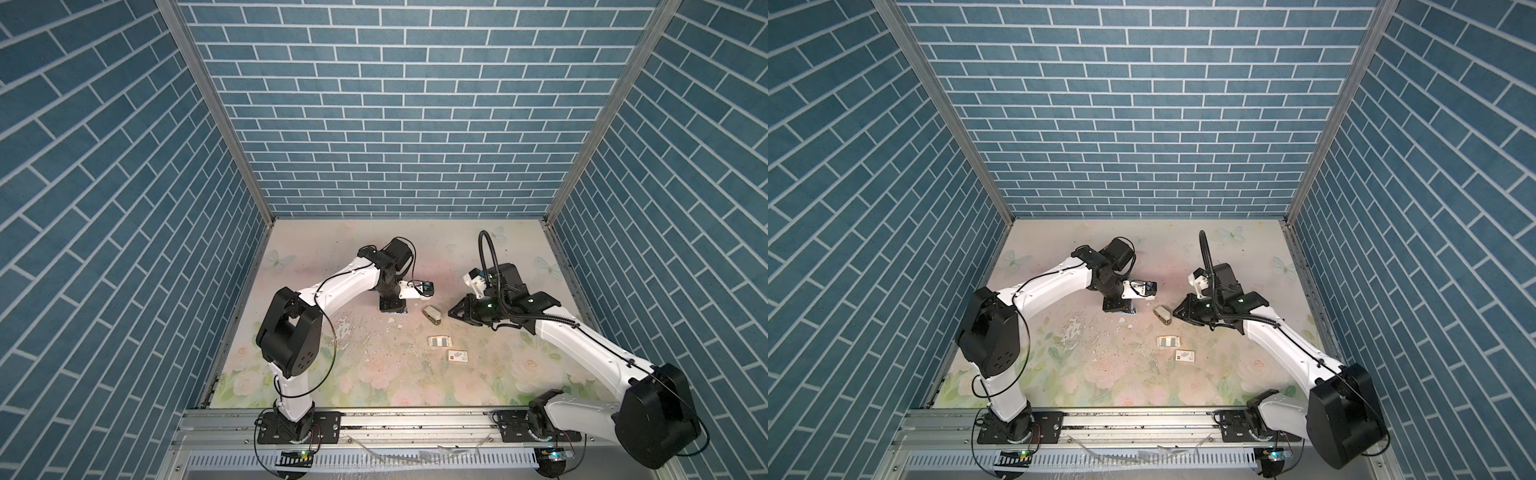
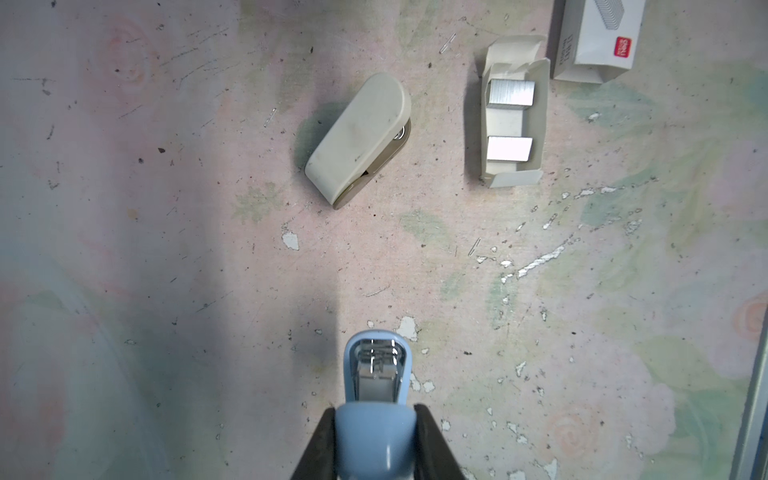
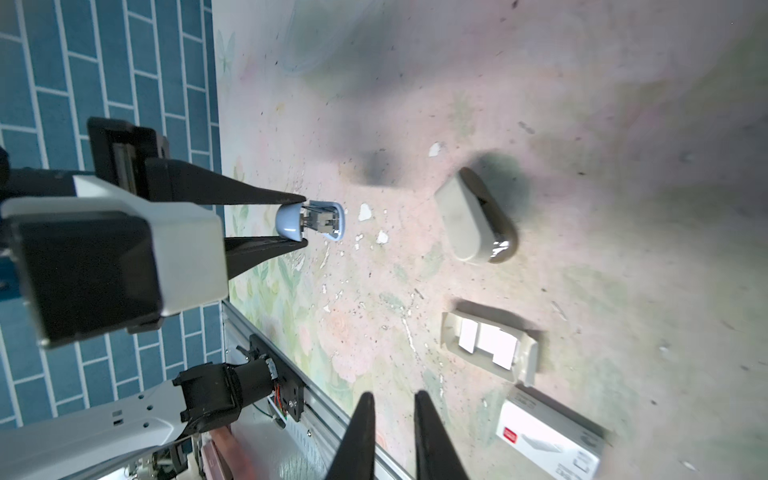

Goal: Load the staples into the stapler
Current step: 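Lift the blue stapler toward the right gripper while the right gripper reaches to its front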

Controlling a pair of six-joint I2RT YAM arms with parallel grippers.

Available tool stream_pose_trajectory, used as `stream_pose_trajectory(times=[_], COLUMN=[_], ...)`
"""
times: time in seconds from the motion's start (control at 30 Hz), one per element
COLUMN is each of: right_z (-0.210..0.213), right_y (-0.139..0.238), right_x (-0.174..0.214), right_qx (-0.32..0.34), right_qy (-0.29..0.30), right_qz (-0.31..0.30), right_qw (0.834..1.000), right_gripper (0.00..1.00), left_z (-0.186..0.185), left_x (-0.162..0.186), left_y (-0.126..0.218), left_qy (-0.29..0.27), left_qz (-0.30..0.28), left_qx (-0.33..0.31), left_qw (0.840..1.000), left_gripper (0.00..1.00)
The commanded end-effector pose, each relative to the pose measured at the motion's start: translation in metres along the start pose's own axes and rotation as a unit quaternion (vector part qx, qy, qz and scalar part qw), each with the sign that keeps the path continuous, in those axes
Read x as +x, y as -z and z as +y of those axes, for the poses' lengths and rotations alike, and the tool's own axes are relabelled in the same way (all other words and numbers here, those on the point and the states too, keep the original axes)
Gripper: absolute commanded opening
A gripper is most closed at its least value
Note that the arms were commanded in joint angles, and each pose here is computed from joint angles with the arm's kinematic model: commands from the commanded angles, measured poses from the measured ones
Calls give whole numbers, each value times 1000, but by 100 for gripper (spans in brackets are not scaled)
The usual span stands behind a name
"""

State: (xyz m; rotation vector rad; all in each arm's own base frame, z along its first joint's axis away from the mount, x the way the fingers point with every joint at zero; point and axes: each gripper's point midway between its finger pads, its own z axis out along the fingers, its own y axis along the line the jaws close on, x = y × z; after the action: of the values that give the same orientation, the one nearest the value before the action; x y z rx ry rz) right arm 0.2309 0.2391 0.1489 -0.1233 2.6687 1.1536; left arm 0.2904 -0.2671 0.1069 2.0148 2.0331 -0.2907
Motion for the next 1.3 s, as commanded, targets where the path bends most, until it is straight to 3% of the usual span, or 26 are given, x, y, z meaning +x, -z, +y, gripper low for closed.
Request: stream_pose_trajectory(times=[0.0, 0.53, 1.27], right_z=[16, 53, 42], right_y=[-9, -67, -83], right_x=[-6, -17, 0], right_qx=[-28, -98, -64], right_qy=[-5, 3, 8], right_qz=[4, 43, 73], right_qw=[1000, 994, 995], right_gripper=[21, 22, 19], left_z=[-7, -29, -26], left_x=[-9, -20, -40], left_y=[10, 24, 43], left_qy=[22, 1, 6], left_qz=[-22, -48, -82], left_qx=[1, -16, -40], left_qw=[1000, 999, 996], left_gripper=[7, 4, 2])
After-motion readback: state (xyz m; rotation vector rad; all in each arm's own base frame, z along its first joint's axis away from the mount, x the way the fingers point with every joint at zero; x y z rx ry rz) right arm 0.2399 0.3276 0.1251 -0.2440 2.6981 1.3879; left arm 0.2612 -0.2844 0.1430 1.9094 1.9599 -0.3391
